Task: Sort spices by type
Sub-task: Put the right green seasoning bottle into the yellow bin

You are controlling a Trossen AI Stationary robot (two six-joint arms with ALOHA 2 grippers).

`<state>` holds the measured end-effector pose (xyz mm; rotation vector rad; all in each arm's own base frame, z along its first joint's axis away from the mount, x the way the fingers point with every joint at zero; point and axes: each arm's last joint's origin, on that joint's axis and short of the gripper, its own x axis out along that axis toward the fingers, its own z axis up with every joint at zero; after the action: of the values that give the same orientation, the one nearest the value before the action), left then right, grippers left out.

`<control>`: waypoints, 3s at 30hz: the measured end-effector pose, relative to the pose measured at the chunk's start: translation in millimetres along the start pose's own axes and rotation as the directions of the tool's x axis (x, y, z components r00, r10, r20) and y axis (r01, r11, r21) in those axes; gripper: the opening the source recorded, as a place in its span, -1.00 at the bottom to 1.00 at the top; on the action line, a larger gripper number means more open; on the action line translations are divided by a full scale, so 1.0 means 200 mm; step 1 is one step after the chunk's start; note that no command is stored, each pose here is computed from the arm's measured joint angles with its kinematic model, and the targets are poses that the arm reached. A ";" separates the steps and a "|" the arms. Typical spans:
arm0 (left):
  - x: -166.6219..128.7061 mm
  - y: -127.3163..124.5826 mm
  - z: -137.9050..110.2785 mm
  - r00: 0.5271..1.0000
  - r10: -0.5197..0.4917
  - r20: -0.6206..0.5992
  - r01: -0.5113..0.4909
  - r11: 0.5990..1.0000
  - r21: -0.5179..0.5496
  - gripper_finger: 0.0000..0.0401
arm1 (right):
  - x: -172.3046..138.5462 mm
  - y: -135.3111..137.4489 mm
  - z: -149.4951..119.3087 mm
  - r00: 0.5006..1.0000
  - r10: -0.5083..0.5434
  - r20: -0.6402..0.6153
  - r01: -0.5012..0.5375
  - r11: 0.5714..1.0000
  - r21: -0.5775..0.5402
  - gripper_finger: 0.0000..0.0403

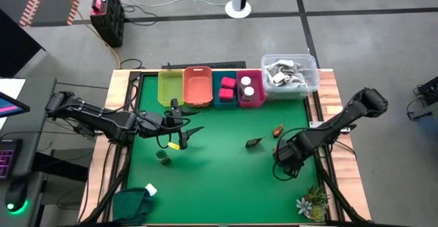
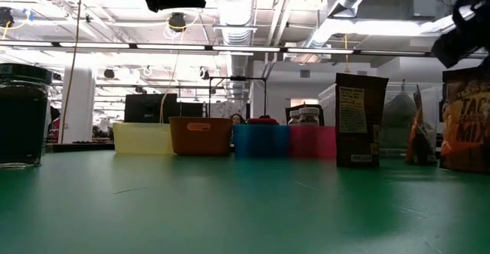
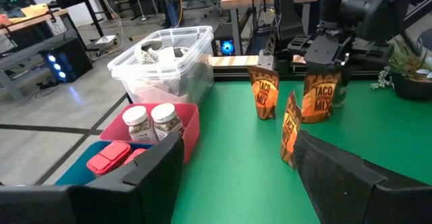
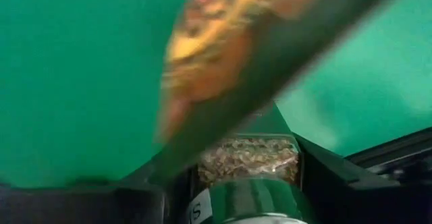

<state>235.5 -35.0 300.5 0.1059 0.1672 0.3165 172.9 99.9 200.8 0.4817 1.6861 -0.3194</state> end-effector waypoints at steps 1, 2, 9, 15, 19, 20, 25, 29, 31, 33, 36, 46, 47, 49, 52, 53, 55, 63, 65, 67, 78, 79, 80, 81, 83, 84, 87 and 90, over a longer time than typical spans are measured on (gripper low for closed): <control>0.00 0.00 0.00 1.000 0.000 0.000 0.000 1.000 0.000 0.32 | -0.02 0.01 0.00 1.000 0.022 -0.005 -0.022 1.000 0.000 0.09; 0.00 0.00 0.00 1.000 0.000 0.000 0.000 1.000 -0.001 0.32 | -0.03 0.02 0.01 0.999 0.044 -0.008 -0.044 0.999 0.000 0.09; 0.00 0.00 0.00 1.000 0.000 -0.001 0.000 1.000 -0.005 0.32 | -0.20 0.14 0.01 0.980 0.194 0.040 -0.190 0.977 -0.099 0.09; 0.00 0.00 0.00 1.000 -0.001 -0.001 0.000 1.000 -0.023 0.32 | -0.34 0.23 0.09 0.931 0.317 0.183 -0.267 0.930 -0.252 0.11; 0.00 0.00 0.00 1.000 -0.001 -0.001 0.001 0.998 -0.055 0.32 | -0.36 0.27 0.19 0.933 0.294 0.209 -0.216 0.919 -0.329 0.12; 0.00 0.00 0.00 1.000 -0.001 -0.001 0.001 0.998 -0.056 0.32 | -0.36 0.28 0.23 0.934 0.283 0.220 -0.195 0.915 -0.352 0.12; 0.00 0.00 0.00 1.000 0.000 -0.006 0.000 0.997 -0.080 0.32 | -0.37 0.34 0.46 0.937 0.253 0.242 -0.111 0.870 -0.480 0.12; 0.00 0.00 -0.05 0.997 -0.005 -0.083 -0.005 0.993 -0.120 0.32 | -0.38 0.39 0.66 0.937 0.238 0.256 -0.048 0.812 -0.582 0.12; -0.01 -0.01 -0.07 0.991 -0.012 -0.134 -0.006 0.991 -0.131 0.32 | -0.38 0.40 0.75 0.940 0.209 0.268 0.004 0.780 -0.626 0.12; -0.02 -0.03 -0.10 0.987 -0.024 -0.158 0.001 0.990 -0.140 0.32 | -0.37 0.40 0.84 0.943 0.173 0.286 0.057 0.760 -0.648 0.12; -0.04 -0.06 -0.13 0.983 -0.022 -0.181 -0.002 0.991 -0.130 0.32 | -0.35 0.38 0.97 0.943 0.147 0.298 0.091 0.747 -0.659 0.12; -0.11 -0.11 -0.19 0.959 0.053 -0.280 -0.090 0.989 -0.120 0.32 | -0.23 0.31 1.21 0.963 0.023 0.268 0.163 0.743 -0.649 0.25; -0.11 -0.11 -0.20 0.955 0.056 -0.292 -0.093 0.989 -0.115 0.32 | -0.23 0.31 1.22 0.960 0.010 0.279 0.180 0.740 -0.648 0.29; -0.12 -0.10 -0.20 0.951 0.056 -0.303 -0.097 0.988 -0.123 0.32 | -0.23 0.29 1.23 0.955 0.007 0.297 0.195 0.740 -0.644 0.38; -0.13 -0.10 -0.20 0.951 0.058 -0.304 -0.106 0.984 -0.143 0.32 | -0.26 0.28 1.25 0.939 0.020 0.342 0.213 0.749 -0.627 0.51; -0.13 -0.10 -0.20 0.951 0.058 -0.303 -0.108 0.983 -0.149 0.32 | -0.28 0.27 1.25 0.936 0.026 0.352 0.214 0.751 -0.625 0.55; -0.13 -0.10 -0.20 0.951 0.059 -0.302 -0.109 0.982 -0.154 0.32 | -0.32 0.26 1.24 0.927 0.037 0.373 0.218 0.755 -0.618 0.62; -0.08 -0.11 -0.21 0.953 0.079 -0.294 -0.123 0.983 -0.135 0.32 | -0.58 0.19 1.10 0.860 0.074 0.505 0.272 0.770 -0.577 0.75; -0.05 -0.12 -0.22 0.954 0.086 -0.288 -0.127 0.984 -0.126 0.32 | -0.62 0.13 1.07 0.843 0.050 0.536 0.297 0.787 -0.541 0.75; 0.00 -0.14 -0.24 0.955 0.088 -0.282 -0.125 0.986 -0.115 0.32 | -0.64 0.06 1.03 0.827 0.051 0.560 0.291 0.813 -0.504 0.74; 0.26 -0.20 -0.28 0.988 -0.055 -0.145 0.040 0.994 -0.104 0.32 | -0.59 -0.24 0.69 0.559 0.106 0.822 0.194 0.948 -0.254 0.72; 0.28 -0.20 -0.29 0.989 -0.048 -0.140 0.035 0.994 -0.100 0.32 | -0.58 -0.25 0.66 0.533 0.105 0.839 0.189 0.952 -0.239 0.72; 0.29 -0.20 -0.30 0.990 -0.043 -0.133 0.031 0.995 -0.095 0.32 | -0.55 -0.26 0.63 0.514 0.108 0.851 0.186 0.955 -0.233 0.72; 0.31 -0.20 -0.30 0.993 -0.040 -0.114 0.030 0.995 -0.092 0.32 | -0.53 -0.27 0.61 0.496 0.108 0.862 0.184 0.957 -0.226 0.72; 0.33 -0.21 -0.29 0.997 -0.046 -0.061 0.041 0.996 -0.082 0.33 | -0.49 -0.28 0.56 0.479 0.106 0.871 0.179 0.960 -0.215 0.72; 0.35 -0.21 -0.29 0.998 -0.055 -0.034 0.052 0.996 -0.077 0.34 | -0.48 -0.29 0.54 0.464 0.106 0.879 0.176 0.962 -0.209 0.72; 0.41 -0.23 -0.28 0.995 -0.097 0.027 0.099 0.992 -0.081 0.37 | -0.46 -0.30 0.51 0.405 0.099 0.909 0.172 0.968 -0.182 0.72; 0.50 -0.24 -0.30 0.995 -0.093 0.023 0.095 0.992 -0.079 0.39 | -0.45 -0.30 0.50 0.341 0.099 0.935 0.167 0.972 -0.164 0.72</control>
<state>332.2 -44.0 221.0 0.0219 0.1397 0.2279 242.0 -11.5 269.5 0.0040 0.5213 -0.3283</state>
